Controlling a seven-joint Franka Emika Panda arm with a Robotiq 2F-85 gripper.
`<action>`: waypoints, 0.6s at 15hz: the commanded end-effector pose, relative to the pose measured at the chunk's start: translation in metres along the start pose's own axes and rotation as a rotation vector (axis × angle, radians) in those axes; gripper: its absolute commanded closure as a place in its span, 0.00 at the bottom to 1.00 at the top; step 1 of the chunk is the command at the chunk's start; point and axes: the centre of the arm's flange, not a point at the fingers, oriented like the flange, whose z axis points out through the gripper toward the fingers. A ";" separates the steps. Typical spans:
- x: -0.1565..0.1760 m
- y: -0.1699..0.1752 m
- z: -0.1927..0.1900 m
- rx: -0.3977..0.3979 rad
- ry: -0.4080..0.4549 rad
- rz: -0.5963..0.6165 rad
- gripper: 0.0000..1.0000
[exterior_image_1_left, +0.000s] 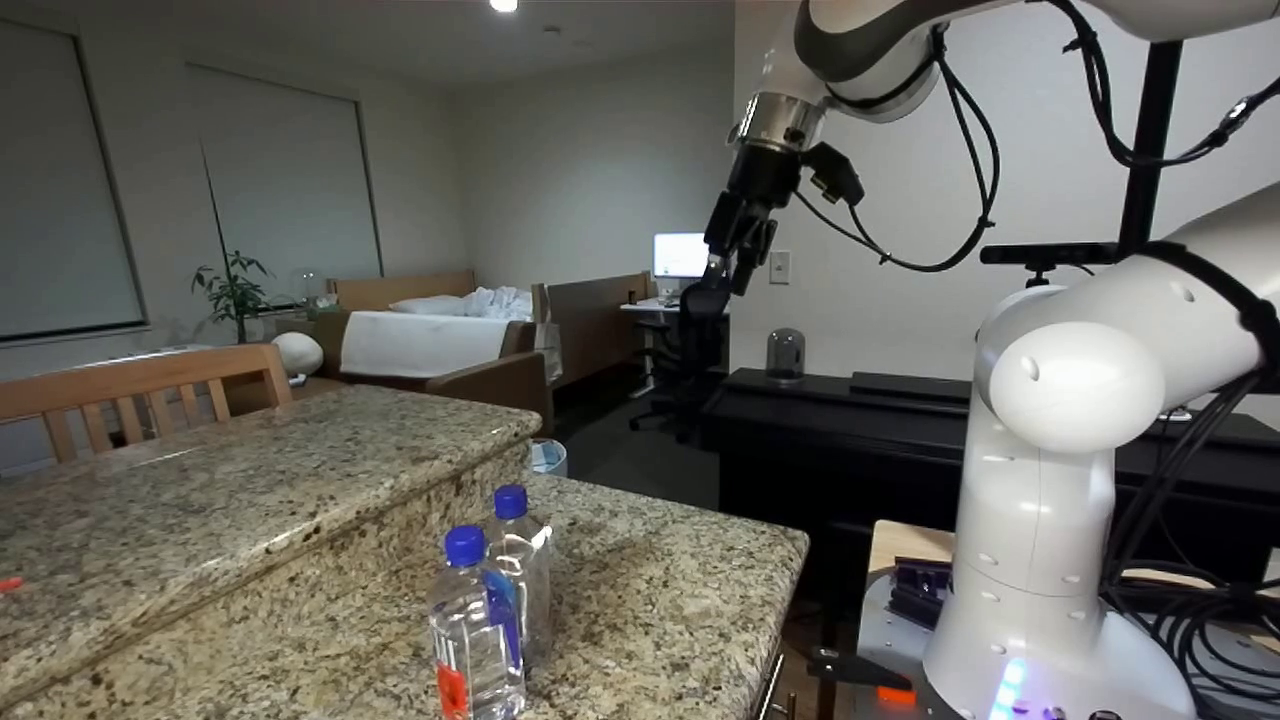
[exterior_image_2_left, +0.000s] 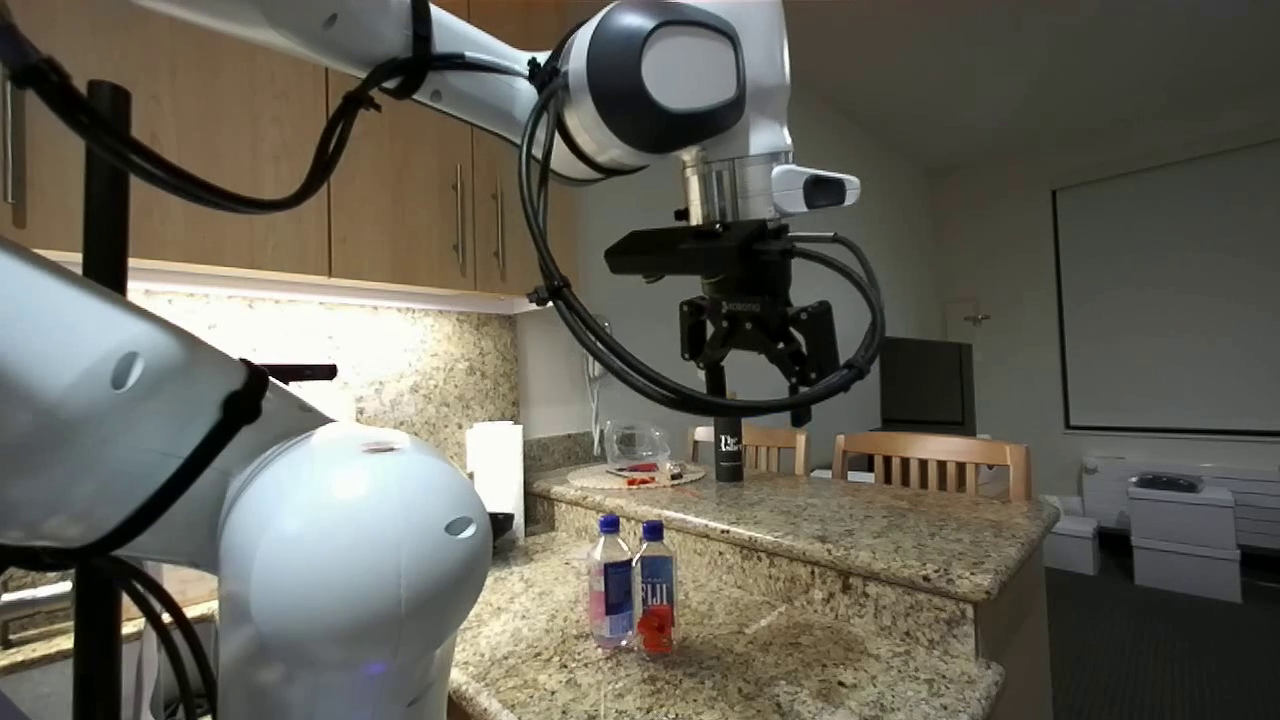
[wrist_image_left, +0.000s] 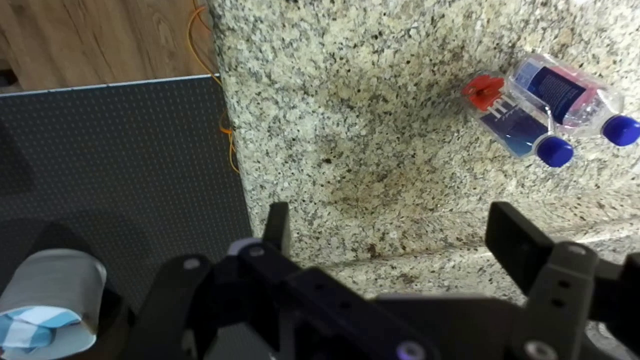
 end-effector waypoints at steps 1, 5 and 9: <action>0.017 -0.077 0.030 0.012 0.045 -0.108 0.00; 0.022 -0.146 0.042 0.009 0.021 -0.245 0.00; 0.031 -0.193 0.045 -0.014 0.039 -0.326 0.00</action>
